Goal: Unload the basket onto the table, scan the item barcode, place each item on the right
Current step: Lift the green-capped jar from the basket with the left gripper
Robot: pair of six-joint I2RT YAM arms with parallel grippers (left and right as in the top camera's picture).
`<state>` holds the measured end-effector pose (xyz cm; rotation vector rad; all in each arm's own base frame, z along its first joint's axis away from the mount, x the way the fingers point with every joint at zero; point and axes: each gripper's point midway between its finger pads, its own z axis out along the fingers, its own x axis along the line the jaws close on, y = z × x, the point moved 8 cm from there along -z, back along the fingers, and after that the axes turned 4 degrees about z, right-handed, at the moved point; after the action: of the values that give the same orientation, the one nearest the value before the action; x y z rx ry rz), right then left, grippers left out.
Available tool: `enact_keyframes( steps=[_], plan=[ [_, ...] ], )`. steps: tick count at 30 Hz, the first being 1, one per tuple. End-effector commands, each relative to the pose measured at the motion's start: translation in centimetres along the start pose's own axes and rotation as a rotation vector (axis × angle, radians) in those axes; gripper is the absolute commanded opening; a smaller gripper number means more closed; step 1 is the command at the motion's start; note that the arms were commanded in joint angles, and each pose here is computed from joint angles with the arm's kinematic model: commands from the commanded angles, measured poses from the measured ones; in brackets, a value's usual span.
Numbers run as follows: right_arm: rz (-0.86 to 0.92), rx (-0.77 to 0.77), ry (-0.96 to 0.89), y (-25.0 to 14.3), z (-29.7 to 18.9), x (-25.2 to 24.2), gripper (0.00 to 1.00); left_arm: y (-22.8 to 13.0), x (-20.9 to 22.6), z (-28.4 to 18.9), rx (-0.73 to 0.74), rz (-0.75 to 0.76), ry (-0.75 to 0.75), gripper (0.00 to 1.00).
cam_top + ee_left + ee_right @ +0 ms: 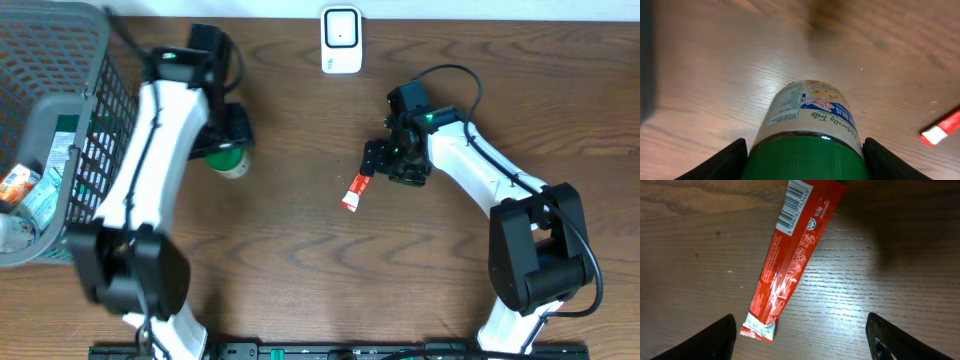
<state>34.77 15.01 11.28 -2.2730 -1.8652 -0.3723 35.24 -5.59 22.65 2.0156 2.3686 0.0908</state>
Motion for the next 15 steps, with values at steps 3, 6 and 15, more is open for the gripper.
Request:
enact_keyframes(
  steps=[3,6,15],
  plan=[
    [0.013,0.001,0.018,-0.3,-0.2,0.4,0.76,0.2,-2.3,3.4,0.069,0.103,0.025,0.55],
    [0.015,-0.001,0.032,-0.2,-0.2,0.6,0.72,0.7,-3.4,4.6,0.068,0.128,0.019,0.55],
    [-0.025,0.006,0.071,-0.8,0.1,2.1,0.70,0.5,-5.4,6.8,0.084,0.166,-0.030,0.55]
  ],
)
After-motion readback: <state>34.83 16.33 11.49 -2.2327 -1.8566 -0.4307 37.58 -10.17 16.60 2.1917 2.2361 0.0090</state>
